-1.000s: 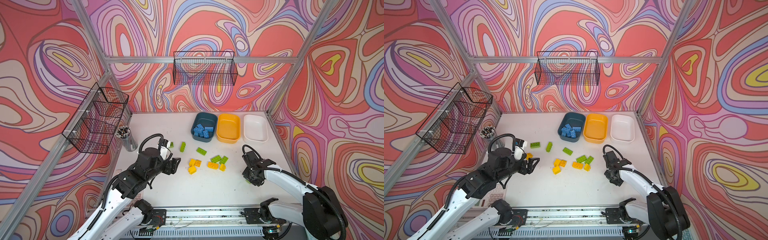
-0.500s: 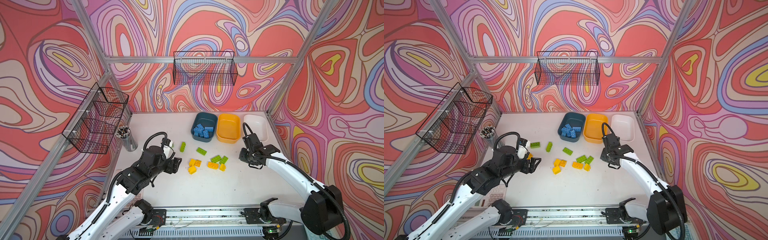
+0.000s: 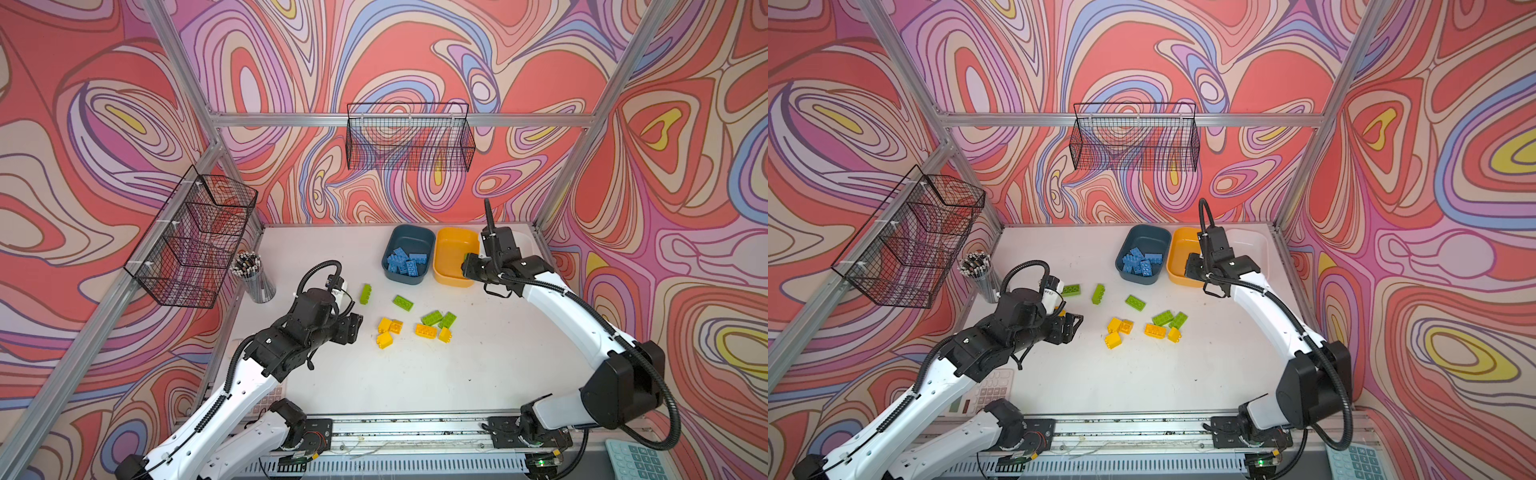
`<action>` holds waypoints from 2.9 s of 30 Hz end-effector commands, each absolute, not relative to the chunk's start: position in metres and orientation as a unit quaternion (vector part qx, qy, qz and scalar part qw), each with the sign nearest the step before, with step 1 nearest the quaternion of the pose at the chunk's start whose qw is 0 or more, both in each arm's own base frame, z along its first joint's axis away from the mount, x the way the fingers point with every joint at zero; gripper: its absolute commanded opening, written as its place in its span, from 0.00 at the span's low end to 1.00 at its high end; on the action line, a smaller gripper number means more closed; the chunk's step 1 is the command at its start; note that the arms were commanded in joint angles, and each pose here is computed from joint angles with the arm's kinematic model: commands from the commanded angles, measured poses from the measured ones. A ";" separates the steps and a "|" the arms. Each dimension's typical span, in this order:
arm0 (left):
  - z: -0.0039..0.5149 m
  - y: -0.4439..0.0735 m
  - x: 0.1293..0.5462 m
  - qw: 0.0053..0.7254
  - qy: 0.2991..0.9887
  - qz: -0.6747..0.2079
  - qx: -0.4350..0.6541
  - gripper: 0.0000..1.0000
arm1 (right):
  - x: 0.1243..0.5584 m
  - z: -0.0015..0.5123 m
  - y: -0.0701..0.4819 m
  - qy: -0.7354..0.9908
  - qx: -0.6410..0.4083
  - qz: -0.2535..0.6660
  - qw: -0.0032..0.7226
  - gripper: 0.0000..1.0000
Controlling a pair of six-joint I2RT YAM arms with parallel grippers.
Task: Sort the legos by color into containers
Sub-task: 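Carry the lime-green brick with the right gripper into the yellow bin and release, then grasp a lime-green brick with the left gripper while the right gripper withdraws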
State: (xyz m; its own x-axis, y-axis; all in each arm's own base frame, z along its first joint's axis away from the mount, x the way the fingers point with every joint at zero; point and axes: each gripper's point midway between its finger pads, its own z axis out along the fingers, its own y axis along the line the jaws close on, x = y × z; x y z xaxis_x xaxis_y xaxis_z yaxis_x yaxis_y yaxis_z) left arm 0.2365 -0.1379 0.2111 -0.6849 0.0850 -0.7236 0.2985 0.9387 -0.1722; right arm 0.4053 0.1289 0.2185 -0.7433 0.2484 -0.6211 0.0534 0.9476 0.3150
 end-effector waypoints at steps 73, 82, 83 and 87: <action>0.049 -0.166 0.392 0.094 0.992 -0.027 0.079 0.57 | 0.337 0.187 0.133 0.802 0.065 0.350 0.479 0.67; 0.036 -0.168 0.402 0.084 0.993 -0.024 0.077 0.45 | 0.337 0.192 0.135 0.801 0.064 0.355 0.479 0.67; 0.034 -0.168 0.402 0.081 0.993 -0.023 0.077 0.43 | 0.337 0.192 0.134 0.801 0.064 0.354 0.479 0.67; 0.032 -0.169 0.402 0.078 0.994 -0.024 0.078 0.34 | 0.337 0.190 0.134 0.801 0.065 0.354 0.478 0.67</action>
